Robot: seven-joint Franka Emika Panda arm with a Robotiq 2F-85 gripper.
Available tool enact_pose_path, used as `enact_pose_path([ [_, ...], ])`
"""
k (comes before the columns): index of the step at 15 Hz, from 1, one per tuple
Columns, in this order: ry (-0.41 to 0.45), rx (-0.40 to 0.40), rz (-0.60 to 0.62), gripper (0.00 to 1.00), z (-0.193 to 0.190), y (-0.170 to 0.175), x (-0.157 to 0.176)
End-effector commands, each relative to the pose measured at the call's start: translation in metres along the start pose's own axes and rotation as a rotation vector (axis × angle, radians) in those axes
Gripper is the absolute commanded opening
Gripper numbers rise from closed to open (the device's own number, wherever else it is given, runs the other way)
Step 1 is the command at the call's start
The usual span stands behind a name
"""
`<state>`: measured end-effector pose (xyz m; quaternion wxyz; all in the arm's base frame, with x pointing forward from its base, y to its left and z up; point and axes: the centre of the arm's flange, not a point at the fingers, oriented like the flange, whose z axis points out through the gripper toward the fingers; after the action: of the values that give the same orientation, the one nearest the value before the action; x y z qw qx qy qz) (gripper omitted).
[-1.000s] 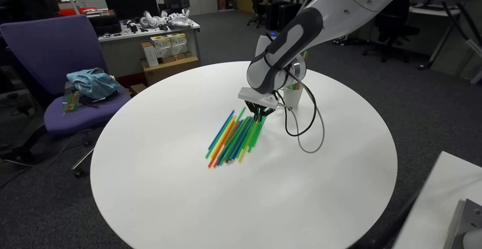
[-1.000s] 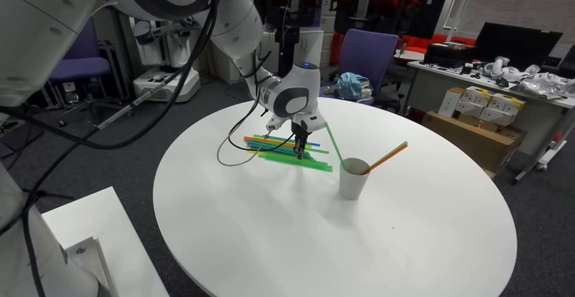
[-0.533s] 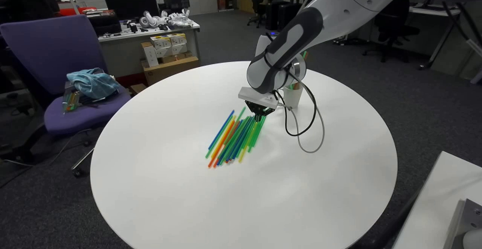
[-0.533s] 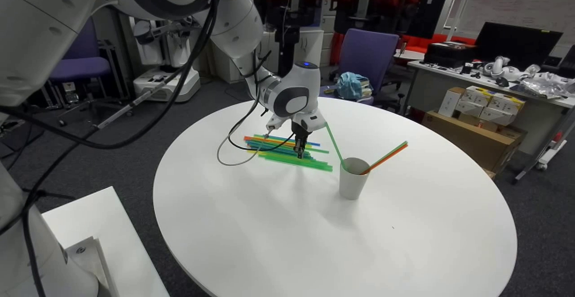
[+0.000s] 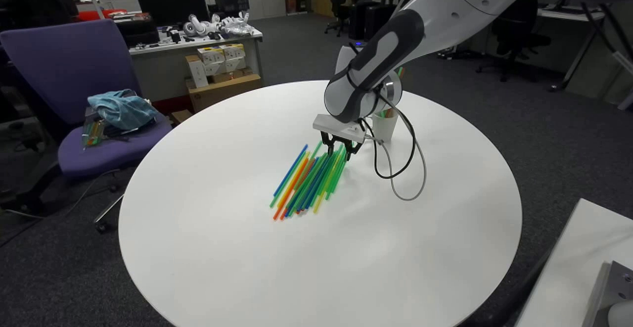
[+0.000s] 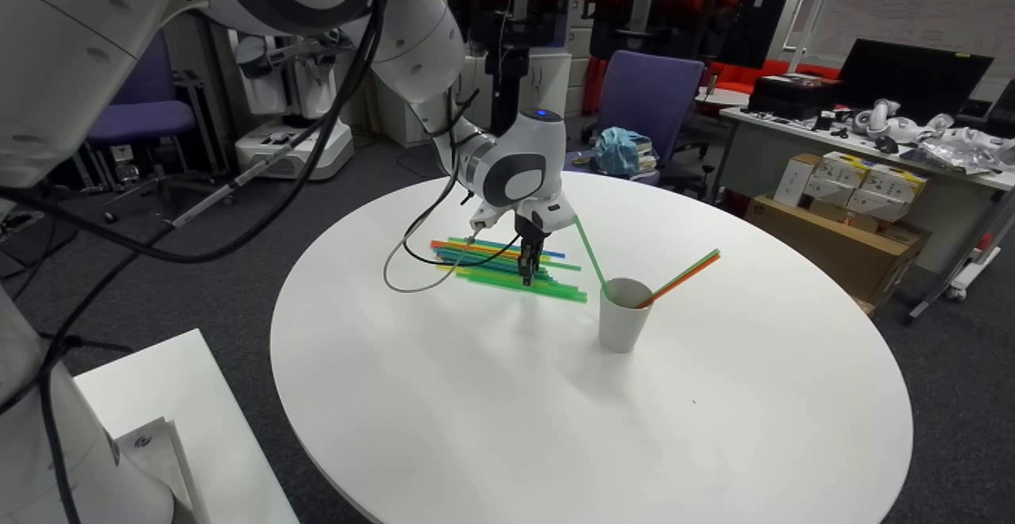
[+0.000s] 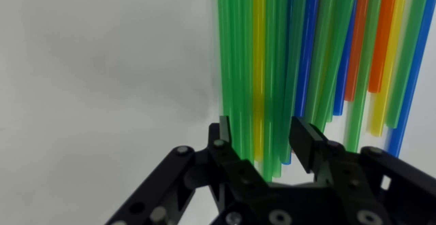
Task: Put one straw in the cup
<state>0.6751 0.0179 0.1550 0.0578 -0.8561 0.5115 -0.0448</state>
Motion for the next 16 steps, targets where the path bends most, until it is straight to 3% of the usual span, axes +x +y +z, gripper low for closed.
enact_pose_path([
  [1,-0.007,0.013,-0.006,0.85,-0.0016,-0.0007,0.0080],
  [3,-0.008,0.008,-0.003,0.99,0.0014,-0.0005,0.0094],
  [6,-0.010,0.000,-0.001,0.99,0.0066,0.0003,0.0112],
  [7,-0.012,-0.001,0.000,0.74,0.0077,0.0010,0.0116],
  [9,-0.011,-0.001,0.002,0.66,0.0081,0.0022,0.0127],
  [16,-0.011,0.002,0.004,0.11,0.0058,0.0017,0.0139],
])
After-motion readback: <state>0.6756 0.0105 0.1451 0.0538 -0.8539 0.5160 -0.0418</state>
